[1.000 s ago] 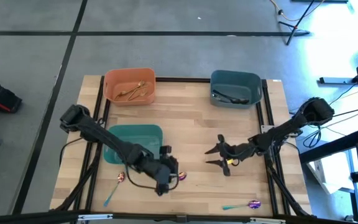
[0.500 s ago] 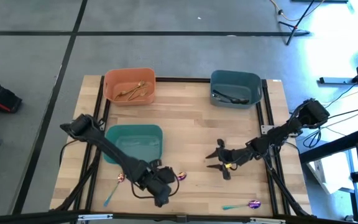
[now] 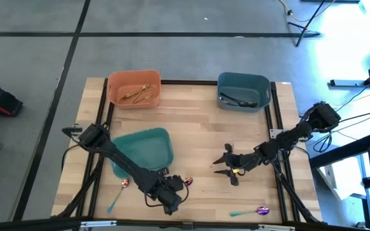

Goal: Sort silverware by color (type)
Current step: Put the center blue spoon into the bottom blue bin

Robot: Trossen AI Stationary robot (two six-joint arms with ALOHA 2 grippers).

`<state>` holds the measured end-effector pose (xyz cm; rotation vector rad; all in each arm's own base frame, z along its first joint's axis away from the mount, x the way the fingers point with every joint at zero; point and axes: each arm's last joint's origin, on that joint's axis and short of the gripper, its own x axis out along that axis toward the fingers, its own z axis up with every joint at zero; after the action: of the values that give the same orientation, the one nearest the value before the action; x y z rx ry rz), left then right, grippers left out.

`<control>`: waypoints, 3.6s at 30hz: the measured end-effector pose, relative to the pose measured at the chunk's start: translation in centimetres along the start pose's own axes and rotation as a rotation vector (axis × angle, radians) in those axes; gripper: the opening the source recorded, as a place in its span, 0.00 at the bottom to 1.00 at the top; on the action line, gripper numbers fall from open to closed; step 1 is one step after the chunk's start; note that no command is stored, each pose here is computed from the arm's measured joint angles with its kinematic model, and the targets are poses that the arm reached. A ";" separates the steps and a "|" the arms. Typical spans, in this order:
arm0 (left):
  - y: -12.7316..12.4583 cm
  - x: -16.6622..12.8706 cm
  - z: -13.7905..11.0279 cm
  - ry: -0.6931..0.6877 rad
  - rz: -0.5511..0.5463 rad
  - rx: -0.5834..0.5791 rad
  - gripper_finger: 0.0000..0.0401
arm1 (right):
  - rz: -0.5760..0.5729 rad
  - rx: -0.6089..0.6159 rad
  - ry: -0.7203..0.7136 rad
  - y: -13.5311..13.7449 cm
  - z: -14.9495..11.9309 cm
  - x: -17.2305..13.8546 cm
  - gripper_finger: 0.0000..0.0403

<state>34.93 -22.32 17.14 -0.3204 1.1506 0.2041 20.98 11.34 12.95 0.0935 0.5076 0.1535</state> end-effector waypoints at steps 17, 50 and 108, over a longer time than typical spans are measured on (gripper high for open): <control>1.2 -2.5 1.5 0.025 -0.049 -0.105 0.44 | -0.009 0.019 0.017 -0.1 -0.2 0.0 0.44; -1.5 -9.7 -3.5 0.008 0.248 -0.192 0.44 | -0.012 0.022 0.008 -0.1 -0.1 0.0 0.44; 0.0 -5.8 0.2 -0.289 0.037 -0.004 0.02 | 0.001 -0.050 0.016 0.0 -0.4 0.3 0.44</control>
<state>32.77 -22.21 22.54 -0.2637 0.8712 0.2765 21.09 11.41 12.47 0.0440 0.5191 0.1673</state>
